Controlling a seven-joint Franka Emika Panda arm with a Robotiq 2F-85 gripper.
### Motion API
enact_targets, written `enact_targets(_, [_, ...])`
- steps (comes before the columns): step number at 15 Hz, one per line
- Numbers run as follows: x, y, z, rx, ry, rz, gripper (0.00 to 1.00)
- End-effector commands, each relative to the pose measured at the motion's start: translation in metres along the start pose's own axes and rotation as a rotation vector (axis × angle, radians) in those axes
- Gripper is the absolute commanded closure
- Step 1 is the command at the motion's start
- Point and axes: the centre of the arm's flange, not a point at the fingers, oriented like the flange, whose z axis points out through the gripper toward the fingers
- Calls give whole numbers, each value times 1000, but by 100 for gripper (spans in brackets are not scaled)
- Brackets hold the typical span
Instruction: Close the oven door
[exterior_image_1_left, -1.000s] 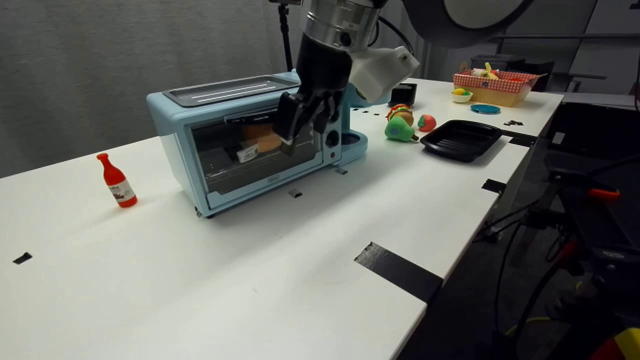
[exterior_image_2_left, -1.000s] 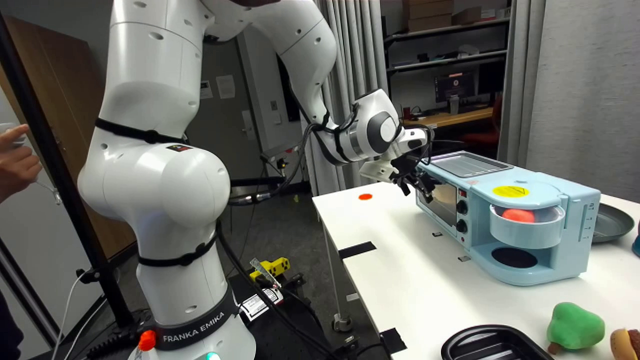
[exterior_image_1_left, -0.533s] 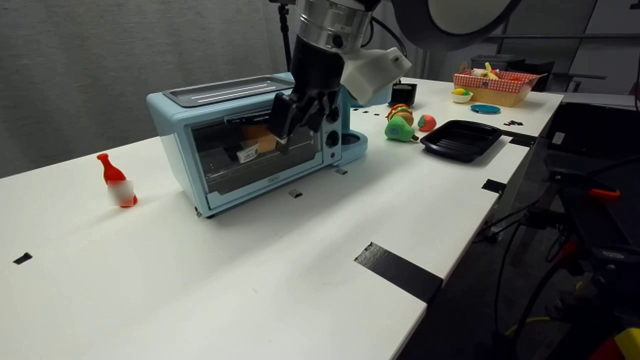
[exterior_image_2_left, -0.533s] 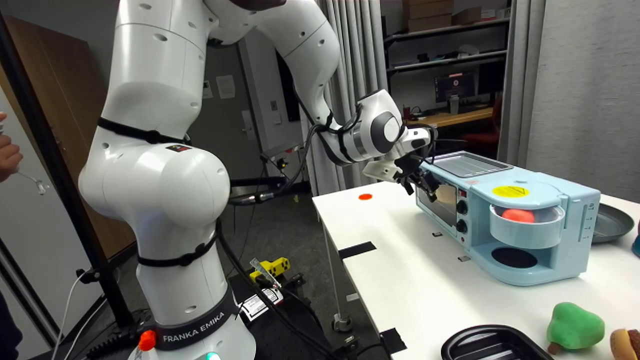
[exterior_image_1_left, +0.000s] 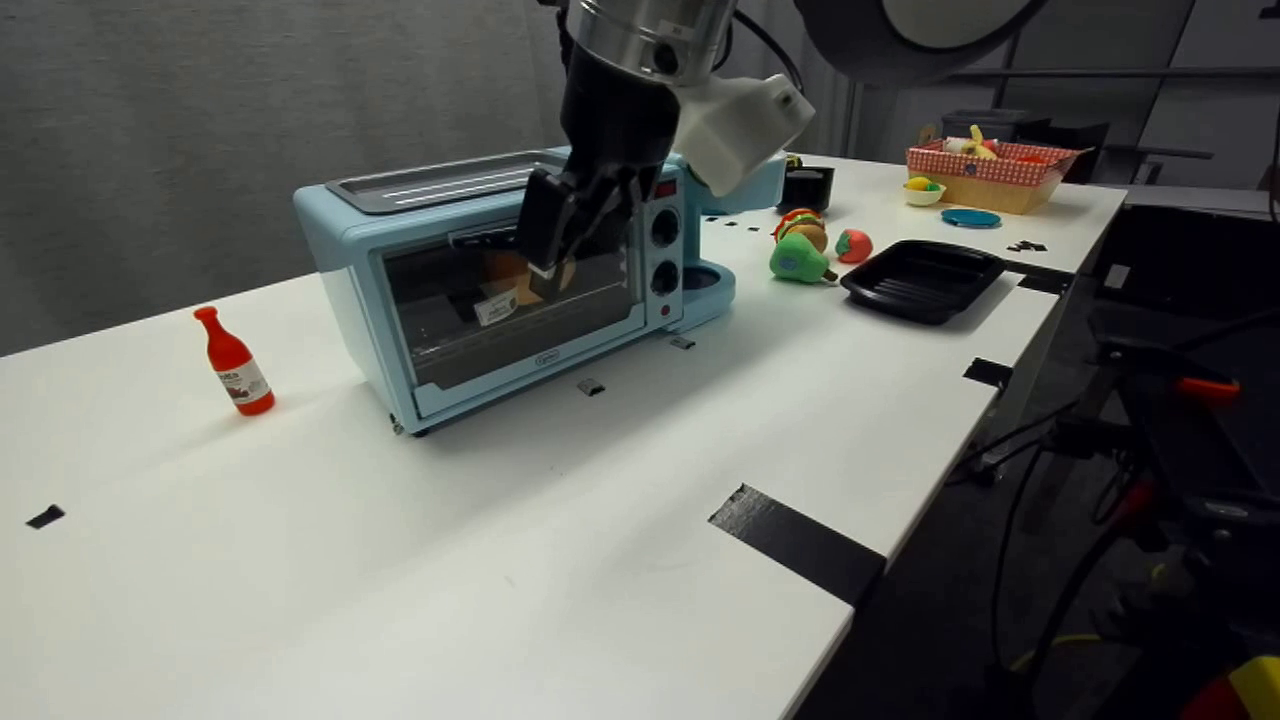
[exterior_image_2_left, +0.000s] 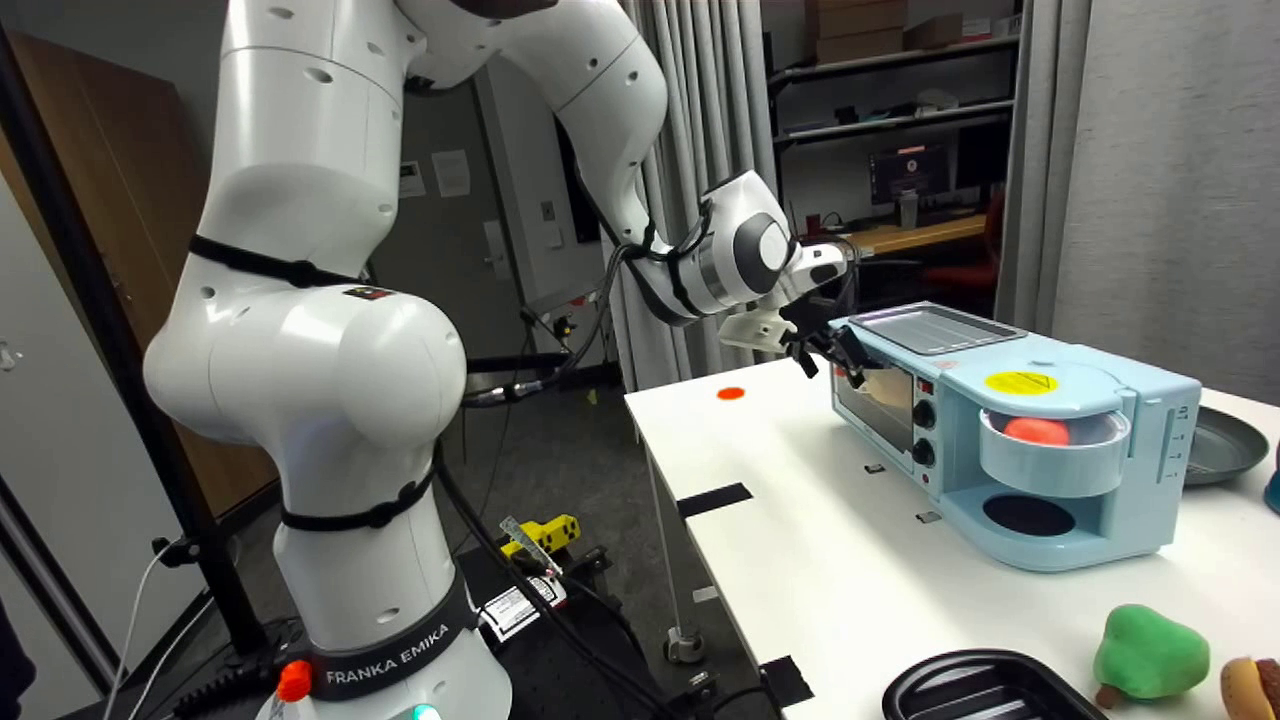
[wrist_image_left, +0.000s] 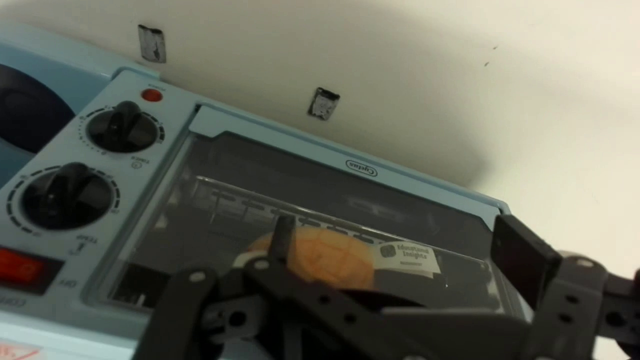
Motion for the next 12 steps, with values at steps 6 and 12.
enact_targets(6, [-19, -21, -52, -20, 75, -52, 0])
enact_targets(12, [-30, -42, -84, -32, 130, -68, 0])
